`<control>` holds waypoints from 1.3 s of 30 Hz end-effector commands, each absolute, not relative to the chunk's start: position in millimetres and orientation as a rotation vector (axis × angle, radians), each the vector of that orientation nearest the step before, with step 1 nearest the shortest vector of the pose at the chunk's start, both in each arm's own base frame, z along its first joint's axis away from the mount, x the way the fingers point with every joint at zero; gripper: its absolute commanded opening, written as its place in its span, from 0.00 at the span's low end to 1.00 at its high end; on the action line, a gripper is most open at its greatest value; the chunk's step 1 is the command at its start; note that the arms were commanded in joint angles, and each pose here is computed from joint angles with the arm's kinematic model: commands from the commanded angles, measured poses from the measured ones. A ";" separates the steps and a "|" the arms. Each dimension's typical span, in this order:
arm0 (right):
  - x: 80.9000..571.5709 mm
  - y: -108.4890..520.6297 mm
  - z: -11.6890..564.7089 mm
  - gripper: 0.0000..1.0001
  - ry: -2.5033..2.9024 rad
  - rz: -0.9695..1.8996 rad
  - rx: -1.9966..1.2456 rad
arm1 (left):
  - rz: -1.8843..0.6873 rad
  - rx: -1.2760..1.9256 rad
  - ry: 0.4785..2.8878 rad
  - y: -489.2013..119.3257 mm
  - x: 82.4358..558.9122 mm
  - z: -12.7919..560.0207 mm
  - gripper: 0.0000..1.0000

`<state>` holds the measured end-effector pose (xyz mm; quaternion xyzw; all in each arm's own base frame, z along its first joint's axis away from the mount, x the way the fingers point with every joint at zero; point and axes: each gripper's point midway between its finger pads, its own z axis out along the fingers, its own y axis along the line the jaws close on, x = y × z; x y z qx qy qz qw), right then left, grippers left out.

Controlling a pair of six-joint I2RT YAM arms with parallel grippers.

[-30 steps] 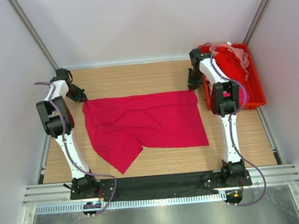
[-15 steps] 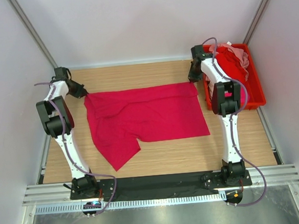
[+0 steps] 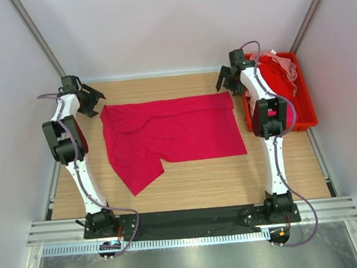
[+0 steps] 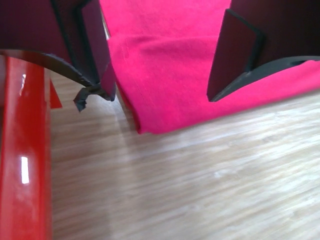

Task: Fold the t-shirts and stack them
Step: Fold the tshirt

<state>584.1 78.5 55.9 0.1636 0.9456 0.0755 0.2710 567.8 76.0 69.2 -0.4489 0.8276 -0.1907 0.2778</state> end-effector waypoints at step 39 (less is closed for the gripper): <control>257.7 165.2 138.7 0.87 2.628 0.450 -0.102 | 0.017 -1.052 2.702 -80.1 186.9 64.2 0.50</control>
